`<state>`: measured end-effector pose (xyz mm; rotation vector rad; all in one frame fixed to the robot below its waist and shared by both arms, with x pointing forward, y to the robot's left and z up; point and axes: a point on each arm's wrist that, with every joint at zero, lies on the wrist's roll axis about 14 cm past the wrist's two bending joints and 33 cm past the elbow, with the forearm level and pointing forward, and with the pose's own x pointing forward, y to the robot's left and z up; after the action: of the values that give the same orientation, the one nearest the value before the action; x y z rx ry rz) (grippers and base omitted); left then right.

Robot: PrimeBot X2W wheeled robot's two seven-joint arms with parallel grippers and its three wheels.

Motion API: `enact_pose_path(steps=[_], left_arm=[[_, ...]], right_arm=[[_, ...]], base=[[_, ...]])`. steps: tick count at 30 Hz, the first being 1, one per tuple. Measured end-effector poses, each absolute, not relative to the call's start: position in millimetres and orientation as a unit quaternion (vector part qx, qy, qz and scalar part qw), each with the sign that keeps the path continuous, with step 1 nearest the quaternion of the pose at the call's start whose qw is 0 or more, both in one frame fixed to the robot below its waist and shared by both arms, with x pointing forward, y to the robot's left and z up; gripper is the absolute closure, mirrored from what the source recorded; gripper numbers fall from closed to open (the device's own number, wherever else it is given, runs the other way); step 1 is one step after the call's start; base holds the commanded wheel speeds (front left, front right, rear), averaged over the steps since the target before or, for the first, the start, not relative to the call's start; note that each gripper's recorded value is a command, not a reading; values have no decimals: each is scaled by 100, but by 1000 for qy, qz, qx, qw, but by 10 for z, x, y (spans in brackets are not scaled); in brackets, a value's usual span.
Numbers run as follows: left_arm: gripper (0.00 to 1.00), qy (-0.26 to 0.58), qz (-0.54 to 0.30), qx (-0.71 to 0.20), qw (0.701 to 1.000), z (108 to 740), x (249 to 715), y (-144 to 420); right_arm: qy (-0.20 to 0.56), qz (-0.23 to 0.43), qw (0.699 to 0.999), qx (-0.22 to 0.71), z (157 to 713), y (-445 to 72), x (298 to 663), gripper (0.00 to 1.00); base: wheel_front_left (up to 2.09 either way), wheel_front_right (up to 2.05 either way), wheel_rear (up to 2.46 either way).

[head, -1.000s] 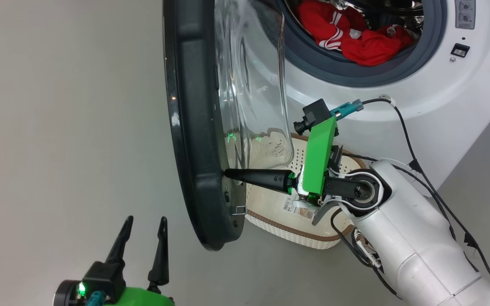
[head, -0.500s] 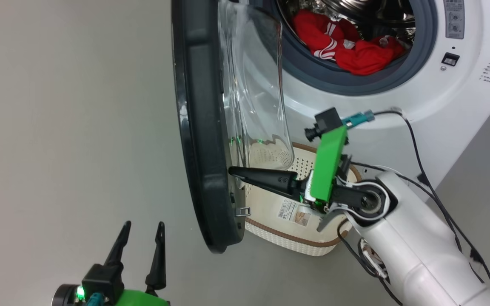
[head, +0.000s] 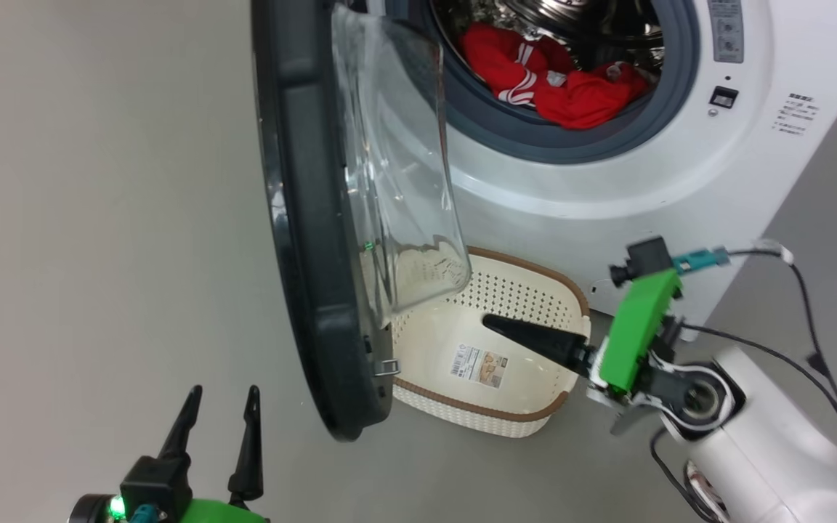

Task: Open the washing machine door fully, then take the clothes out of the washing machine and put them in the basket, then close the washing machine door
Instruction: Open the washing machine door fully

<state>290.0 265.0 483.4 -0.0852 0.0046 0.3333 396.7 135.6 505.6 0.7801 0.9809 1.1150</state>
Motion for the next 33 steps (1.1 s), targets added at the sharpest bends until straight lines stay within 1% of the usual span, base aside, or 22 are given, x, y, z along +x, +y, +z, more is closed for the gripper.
enact_pose_path(steps=[5,9,14,16,22,24,27,30,33], left_arm=[[0,-1,164,-41,986,4848,2920,2664],[0,-2,161,-39,986,4853,2942,2664],[0,-3,158,-39,987,4854,2969,2658],[0,-3,154,-37,987,4853,2975,2647],[0,3,151,-42,988,4804,2934,2619],[0,4,151,-42,988,4799,2932,2620],[0,3,152,-42,987,4804,2929,2627],[0,2,153,-42,987,4806,2924,2632],[0,3,154,-42,987,4800,2927,2634]], right_arm=[[412,456,722,320,4850,1059,4057,0],[398,432,755,292,4681,845,4065,0],[348,404,810,245,4573,570,4182,0],[327,402,827,219,4544,498,4197,0],[278,389,859,181,4407,356,4138,0],[253,383,870,179,4408,314,4158,0],[206,388,886,147,4404,264,4158,0],[191,390,893,118,4350,218,4154,0],[163,372,904,133,4468,198,4275,0]], base=[[0,0,0],[0,0,0],[0,0,0],[0,0,0],[0,0,0],[0,0,0],[0,0,0],[0,0,0],[0,0,0]])
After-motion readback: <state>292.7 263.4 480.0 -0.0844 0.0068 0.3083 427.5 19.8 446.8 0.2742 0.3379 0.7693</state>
